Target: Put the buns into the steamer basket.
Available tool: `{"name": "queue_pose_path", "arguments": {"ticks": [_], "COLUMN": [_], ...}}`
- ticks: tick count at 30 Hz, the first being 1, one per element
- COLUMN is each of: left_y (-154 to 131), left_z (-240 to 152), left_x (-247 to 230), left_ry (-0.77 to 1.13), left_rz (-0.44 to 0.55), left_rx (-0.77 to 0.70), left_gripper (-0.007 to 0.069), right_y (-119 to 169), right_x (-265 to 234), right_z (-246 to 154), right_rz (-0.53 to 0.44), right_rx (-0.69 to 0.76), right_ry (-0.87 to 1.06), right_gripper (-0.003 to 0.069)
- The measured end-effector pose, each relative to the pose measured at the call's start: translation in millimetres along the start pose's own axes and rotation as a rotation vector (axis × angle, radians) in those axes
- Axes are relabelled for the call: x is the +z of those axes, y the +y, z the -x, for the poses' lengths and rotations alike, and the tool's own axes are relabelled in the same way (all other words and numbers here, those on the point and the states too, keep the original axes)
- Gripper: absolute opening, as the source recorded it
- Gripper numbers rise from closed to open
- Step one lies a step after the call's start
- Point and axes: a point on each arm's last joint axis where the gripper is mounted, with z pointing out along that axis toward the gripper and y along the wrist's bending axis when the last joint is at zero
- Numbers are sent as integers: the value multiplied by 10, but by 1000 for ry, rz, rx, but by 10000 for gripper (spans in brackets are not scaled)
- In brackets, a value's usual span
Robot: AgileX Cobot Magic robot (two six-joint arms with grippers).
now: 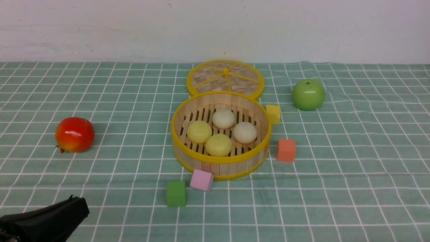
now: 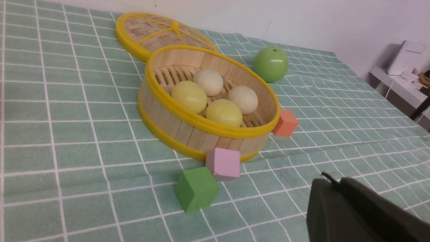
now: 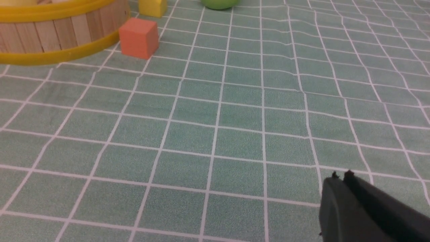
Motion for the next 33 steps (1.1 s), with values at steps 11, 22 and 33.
{"name": "queue_pose_path", "arguments": {"ticks": [11, 22, 33], "left_y": [339, 531, 547], "left_z": [-228, -775, -809], "left_x": [-230, -392, -400], "left_ry": [-270, -17, 13], "left_rz": [223, 441, 461], "left_rx": [62, -5, -39], "left_gripper": [-14, -13, -13], "right_y": [0, 0, 0], "right_x": [0, -1, -1], "right_z": [0, 0, 0], "right_rz": [0, 0, 0], "right_rx": [-2, -2, -2], "right_ry": [0, -1, 0], "right_gripper": [21, 32, 43]}}
